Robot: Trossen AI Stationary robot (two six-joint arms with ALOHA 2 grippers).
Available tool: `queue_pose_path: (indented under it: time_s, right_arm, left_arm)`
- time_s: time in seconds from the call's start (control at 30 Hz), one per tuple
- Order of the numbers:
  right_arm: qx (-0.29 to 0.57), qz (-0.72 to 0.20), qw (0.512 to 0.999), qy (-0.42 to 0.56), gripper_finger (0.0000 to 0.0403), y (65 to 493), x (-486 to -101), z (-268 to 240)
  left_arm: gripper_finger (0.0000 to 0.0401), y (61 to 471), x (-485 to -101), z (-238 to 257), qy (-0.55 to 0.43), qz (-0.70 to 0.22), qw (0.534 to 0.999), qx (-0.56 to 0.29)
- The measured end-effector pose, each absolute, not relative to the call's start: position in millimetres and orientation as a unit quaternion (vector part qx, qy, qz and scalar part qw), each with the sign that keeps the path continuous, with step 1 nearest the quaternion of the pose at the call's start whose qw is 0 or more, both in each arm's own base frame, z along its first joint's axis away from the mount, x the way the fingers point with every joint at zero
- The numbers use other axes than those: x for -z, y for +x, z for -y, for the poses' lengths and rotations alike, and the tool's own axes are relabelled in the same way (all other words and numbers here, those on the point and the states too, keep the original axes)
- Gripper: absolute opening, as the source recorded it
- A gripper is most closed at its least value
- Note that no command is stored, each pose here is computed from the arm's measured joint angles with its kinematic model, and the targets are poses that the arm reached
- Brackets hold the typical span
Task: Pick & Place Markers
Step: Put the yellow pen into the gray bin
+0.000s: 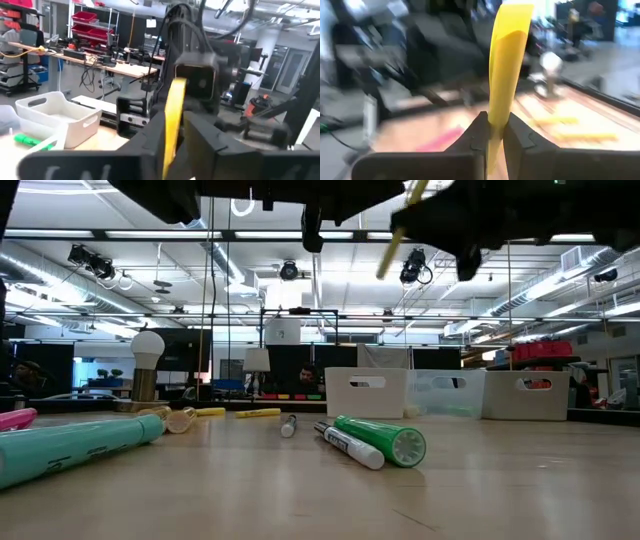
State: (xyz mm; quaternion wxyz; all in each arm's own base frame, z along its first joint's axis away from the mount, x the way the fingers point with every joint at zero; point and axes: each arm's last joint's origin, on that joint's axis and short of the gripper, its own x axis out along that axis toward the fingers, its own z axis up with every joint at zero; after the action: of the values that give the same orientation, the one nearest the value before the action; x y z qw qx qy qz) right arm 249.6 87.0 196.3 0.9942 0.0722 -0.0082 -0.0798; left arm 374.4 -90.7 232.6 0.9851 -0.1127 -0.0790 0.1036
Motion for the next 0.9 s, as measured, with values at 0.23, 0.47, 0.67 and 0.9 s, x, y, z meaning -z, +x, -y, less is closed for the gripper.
queue_pose_path:
  time_s: [0.23,0.47,0.67,0.9]
  right_arm:
    - [0.176,-0.068,0.979,0.076,0.002,205.5,-228.2,-67.1]
    - [0.324,-0.176,0.927,0.067,0.002,162.6,-287.8,-13.6]
    - [0.435,-0.283,0.85,0.083,0.002,147.0,-291.4,52.8]
    - [0.46,-0.381,0.776,0.204,0.002,131.5,-248.4,143.4]
  left_arm:
    - [0.0155,374.9,-228.0,91.5,-0.104,0.054,0.988,-0.104]
    - [0.0187,375.6,-223.3,90.1,-0.107,0.033,0.988,-0.108]
    - [0.0182,375.5,-223.7,90.2,-0.108,0.034,0.988,-0.108]
    - [0.0181,375.5,-223.4,90.2,-0.108,0.034,0.988,-0.109]
